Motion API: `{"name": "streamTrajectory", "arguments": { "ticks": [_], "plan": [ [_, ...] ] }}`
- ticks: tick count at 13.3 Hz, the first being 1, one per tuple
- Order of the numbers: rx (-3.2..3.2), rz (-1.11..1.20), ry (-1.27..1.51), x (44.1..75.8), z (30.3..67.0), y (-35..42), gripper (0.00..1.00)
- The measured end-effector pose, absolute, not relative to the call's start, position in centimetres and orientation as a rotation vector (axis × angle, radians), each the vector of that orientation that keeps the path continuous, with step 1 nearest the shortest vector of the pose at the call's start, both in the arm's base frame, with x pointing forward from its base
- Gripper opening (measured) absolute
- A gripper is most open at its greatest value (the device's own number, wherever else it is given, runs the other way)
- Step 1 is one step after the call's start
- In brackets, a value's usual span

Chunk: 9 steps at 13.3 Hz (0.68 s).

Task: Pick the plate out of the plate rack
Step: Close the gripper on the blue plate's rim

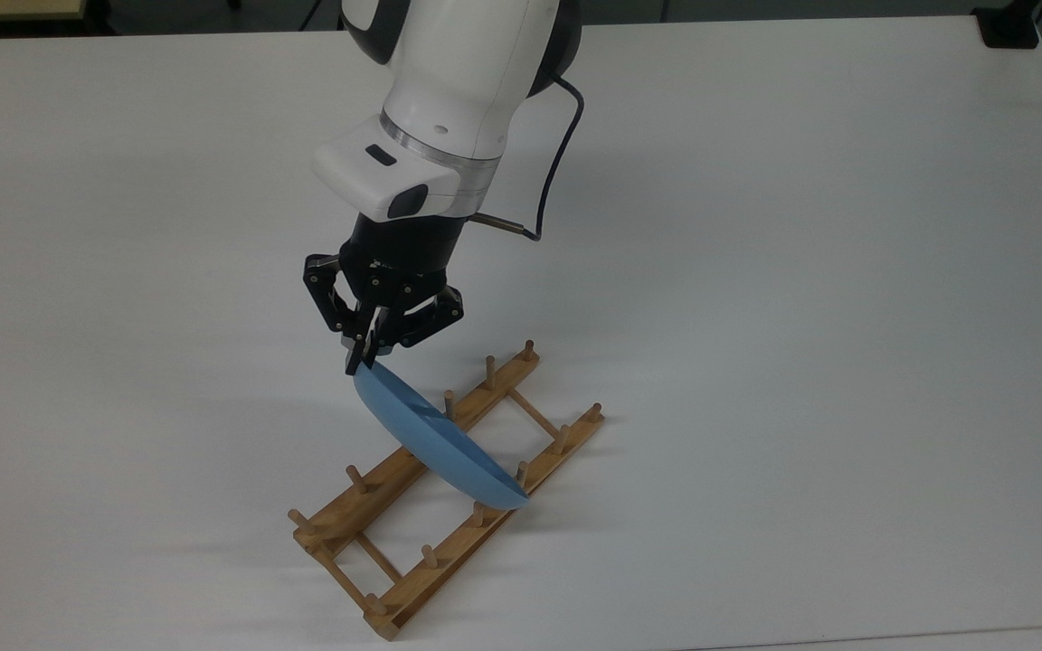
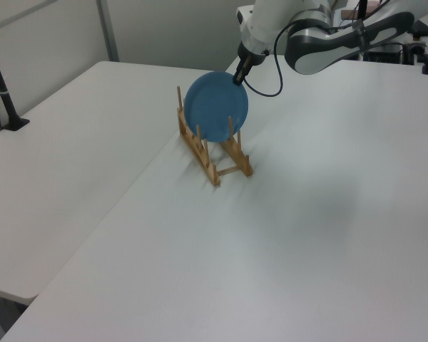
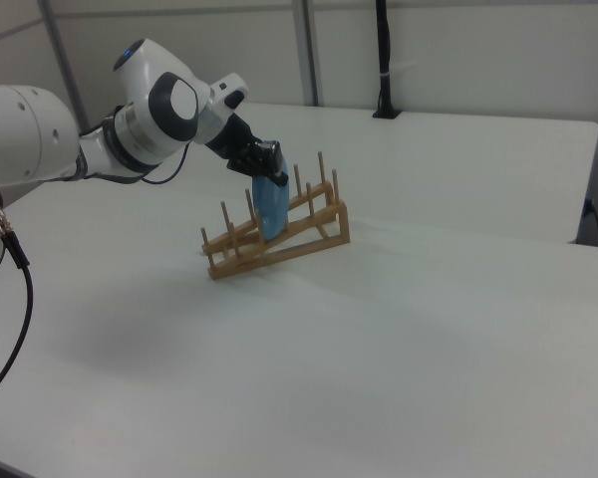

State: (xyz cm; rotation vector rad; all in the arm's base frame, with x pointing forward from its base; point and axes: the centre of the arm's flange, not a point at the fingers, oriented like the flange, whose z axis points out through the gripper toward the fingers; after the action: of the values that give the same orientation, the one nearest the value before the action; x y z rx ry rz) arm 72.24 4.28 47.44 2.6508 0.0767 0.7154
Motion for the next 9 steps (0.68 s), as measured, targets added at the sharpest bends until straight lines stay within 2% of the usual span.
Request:
{"name": "streamTrajectory", "arguments": {
  "ticks": [6, 9],
  "plan": [
    [2.629, 0.705, 0.114, 72.3, 47.6, 3.5, 0.05],
    [2.621, 0.740, 0.101, 72.3, 49.2, 3.5, 0.05]
  ]
}}
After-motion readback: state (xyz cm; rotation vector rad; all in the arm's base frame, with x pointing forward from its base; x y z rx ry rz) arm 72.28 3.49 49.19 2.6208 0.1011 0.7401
